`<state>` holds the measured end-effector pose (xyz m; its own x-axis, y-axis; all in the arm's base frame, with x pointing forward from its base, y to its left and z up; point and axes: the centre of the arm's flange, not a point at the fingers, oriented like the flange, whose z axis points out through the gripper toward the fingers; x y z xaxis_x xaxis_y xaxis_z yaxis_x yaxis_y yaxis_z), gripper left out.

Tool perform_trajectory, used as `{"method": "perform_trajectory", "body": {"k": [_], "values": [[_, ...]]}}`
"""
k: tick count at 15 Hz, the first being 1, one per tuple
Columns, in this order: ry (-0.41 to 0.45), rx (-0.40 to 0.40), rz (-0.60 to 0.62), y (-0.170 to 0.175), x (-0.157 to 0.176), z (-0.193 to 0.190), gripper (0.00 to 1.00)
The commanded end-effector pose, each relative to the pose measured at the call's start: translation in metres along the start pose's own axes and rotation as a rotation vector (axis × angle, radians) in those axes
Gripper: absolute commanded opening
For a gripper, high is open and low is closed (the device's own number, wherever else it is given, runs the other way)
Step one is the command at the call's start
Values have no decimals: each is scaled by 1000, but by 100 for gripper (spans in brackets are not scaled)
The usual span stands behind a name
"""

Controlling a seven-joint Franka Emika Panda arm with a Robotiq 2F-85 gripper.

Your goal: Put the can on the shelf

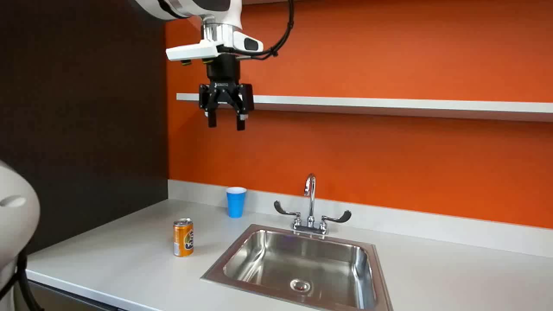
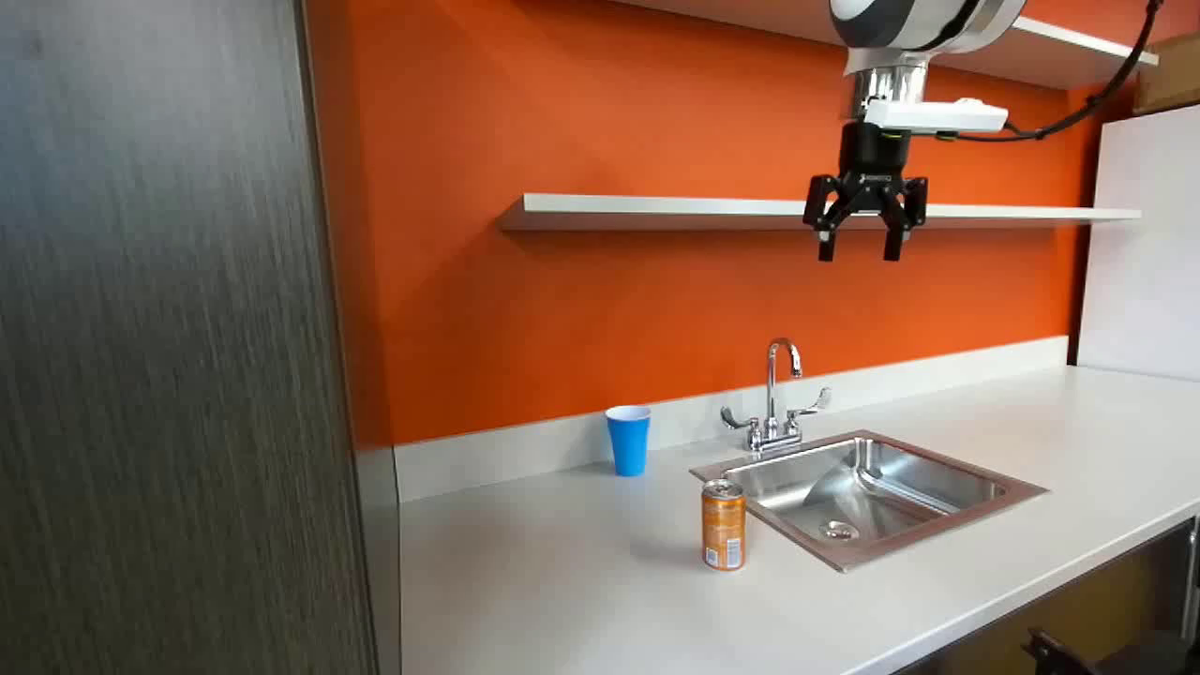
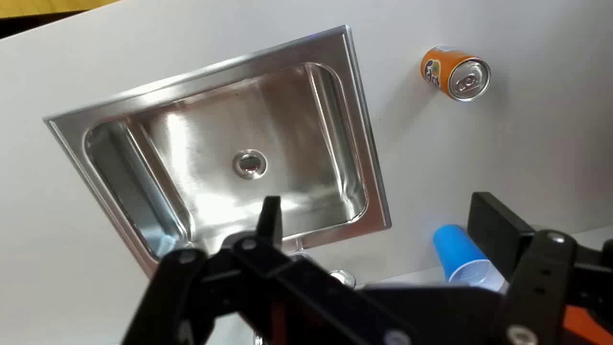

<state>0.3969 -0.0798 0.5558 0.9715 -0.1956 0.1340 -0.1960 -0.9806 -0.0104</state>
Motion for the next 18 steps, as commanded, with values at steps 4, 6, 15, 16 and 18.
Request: {"method": "perform_trajectory", "body": {"k": [4,6,15,16,18], "values": [[-2,7,-7,-2,-2,2,100],[-10,11,-27,-9,-5,6,100],[-65,5,-128,-56,-22,23,100],[-79,5,-134,-61,-23,26,100],[-102,2,-153,-69,-27,36,100]]}}
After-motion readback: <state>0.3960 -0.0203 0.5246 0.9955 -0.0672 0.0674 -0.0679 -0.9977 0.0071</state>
